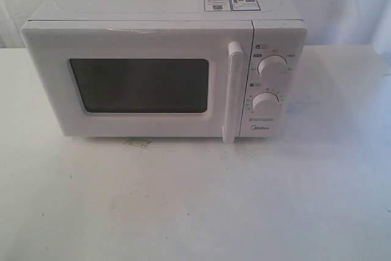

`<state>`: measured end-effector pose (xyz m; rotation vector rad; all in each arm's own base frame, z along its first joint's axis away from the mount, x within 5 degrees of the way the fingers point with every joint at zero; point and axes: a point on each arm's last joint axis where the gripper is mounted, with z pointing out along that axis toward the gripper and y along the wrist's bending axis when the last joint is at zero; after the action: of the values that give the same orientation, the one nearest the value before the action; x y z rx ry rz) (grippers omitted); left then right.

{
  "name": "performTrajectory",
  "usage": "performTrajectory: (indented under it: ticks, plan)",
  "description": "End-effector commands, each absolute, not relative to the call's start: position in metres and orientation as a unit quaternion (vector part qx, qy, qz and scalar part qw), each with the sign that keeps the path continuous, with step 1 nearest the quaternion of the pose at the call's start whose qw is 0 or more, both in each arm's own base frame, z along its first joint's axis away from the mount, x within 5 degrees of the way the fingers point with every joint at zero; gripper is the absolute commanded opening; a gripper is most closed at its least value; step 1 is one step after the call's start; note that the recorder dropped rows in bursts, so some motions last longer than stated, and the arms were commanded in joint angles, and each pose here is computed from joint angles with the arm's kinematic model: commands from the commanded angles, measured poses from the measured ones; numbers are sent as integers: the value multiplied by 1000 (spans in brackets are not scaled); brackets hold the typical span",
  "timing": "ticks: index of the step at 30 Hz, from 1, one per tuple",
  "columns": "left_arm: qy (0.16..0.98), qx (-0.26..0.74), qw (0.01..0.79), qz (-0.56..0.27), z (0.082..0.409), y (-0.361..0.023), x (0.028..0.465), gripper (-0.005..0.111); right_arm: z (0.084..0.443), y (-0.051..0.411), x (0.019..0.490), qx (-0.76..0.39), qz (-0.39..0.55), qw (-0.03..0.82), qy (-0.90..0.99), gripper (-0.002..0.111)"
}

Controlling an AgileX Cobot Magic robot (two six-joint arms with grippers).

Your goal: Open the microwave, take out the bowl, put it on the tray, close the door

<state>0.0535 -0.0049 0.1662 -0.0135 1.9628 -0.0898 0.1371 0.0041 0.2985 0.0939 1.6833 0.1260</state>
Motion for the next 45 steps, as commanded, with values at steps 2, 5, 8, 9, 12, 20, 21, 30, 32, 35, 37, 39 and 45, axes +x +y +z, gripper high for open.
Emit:
performTrajectory:
  ticks: [2, 5, 8, 9, 12, 20, 21, 30, 32, 35, 37, 39, 45]
  plan:
    - [832, -8, 554, -40, 165, -5, 53, 0, 282, 9, 177, 11, 35, 632, 774, 0]
    - [832, -8, 554, -40, 165, -5, 53, 0, 277, 25, 198, -59, 30, 594, 802, 0]
    - [832, -8, 554, -40, 165, -5, 53, 0, 276, 47, 212, -133, 31, 552, 823, 0]
    - [832, -8, 554, -40, 165, -5, 53, 0, 277, 54, 215, -157, 31, 540, 826, 0]
    - [832, -8, 554, -40, 165, -5, 53, 0, 283, 71, 220, -220, 22, 516, 828, 0]
    - [832, -8, 554, -40, 165, -5, 53, 0, 318, 83, 233, -257, 25, 534, 805, 0]
    - [832, -8, 554, -40, 165, -5, 53, 0, 324, 84, 234, -257, 27, 535, 804, 0]
    - [832, -8, 554, -40, 165, -5, 53, 0, 354, 48, 247, -171, 21, 530, 830, 0]
    - [832, -8, 554, -40, 165, -5, 53, 0, 354, 35, 250, -157, 4, 522, 838, 0]
    - [832, -8, 554, -40, 165, -5, 53, 0, 348, 14, 259, -110, 13, 511, 852, 0]
    - [832, -8, 554, -40, 165, -5, 53, 0, 340, 9, 265, -105, 47, 495, 861, 0]
    - [832, -8, 554, -40, 165, -5, 53, 0, 331, 13, 272, -145, 128, 458, 868, 0]
    - [832, -8, 554, -40, 165, -5, 53, 0, 329, 43, 261, -356, 356, 416, 757, 0]
